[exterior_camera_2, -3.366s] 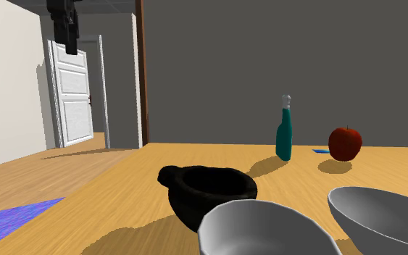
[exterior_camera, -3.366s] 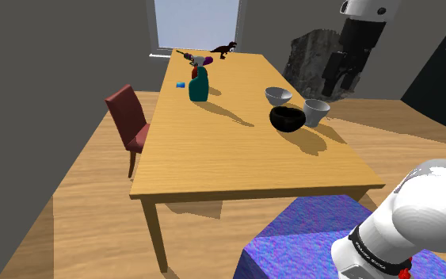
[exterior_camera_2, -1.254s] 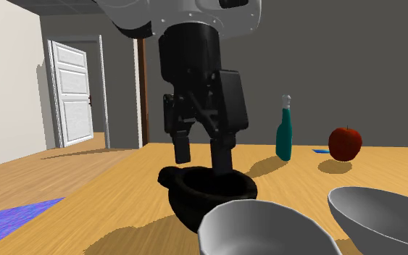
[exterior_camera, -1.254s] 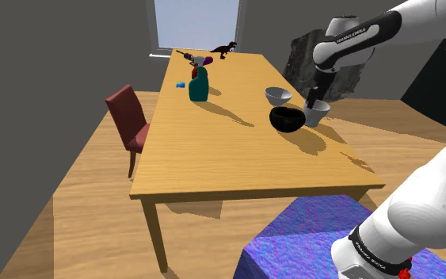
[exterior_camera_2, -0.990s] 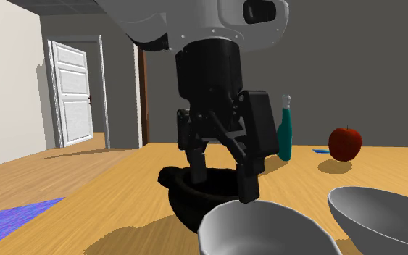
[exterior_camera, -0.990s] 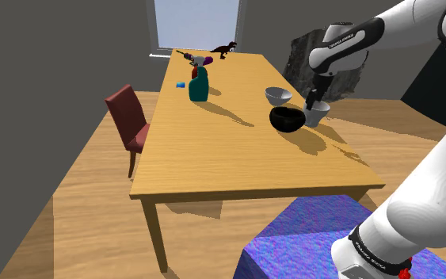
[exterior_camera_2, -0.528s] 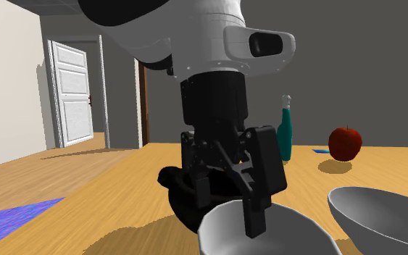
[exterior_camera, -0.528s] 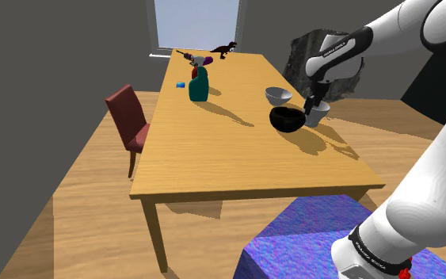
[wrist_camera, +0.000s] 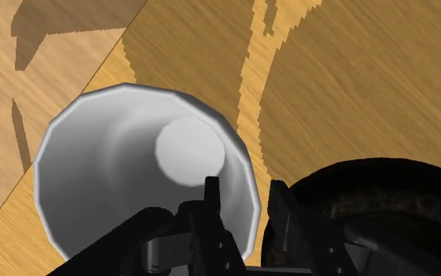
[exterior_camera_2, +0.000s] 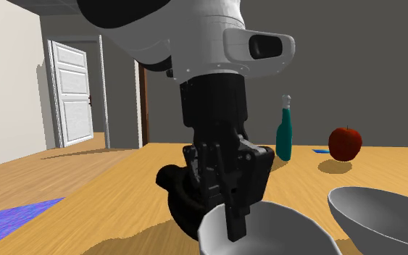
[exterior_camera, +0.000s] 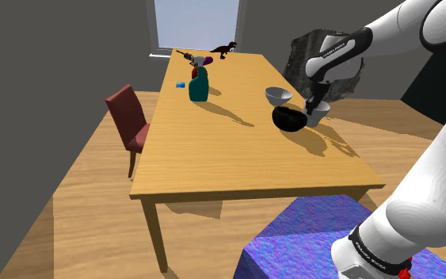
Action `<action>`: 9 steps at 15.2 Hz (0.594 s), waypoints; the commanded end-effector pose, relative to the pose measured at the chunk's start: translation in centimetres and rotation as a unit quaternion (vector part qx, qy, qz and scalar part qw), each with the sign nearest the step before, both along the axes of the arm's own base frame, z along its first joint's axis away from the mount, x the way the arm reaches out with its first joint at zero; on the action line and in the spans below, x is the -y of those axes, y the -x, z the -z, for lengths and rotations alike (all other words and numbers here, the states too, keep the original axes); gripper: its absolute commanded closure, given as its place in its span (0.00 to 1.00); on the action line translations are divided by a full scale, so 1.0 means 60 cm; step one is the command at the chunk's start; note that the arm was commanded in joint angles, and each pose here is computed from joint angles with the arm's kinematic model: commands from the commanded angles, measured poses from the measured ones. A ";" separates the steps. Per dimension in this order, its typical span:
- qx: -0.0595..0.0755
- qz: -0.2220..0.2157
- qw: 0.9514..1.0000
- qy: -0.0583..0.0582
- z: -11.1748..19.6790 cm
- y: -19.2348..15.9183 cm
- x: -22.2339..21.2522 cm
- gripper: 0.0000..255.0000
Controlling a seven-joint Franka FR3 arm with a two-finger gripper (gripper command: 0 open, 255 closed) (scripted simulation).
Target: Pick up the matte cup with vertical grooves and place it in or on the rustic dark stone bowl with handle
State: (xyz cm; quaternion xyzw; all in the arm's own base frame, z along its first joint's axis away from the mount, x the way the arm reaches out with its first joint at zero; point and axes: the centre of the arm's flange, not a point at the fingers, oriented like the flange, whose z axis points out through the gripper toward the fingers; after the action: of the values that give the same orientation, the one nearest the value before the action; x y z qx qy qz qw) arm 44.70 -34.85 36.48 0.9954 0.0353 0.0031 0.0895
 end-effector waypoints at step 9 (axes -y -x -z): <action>0.000 0.000 1.000 0.000 -0.008 -0.001 0.000 1.00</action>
State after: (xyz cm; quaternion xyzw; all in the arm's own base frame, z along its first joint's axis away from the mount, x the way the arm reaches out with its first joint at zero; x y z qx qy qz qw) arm 44.81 -34.84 36.70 0.9954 0.0357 0.0027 0.0891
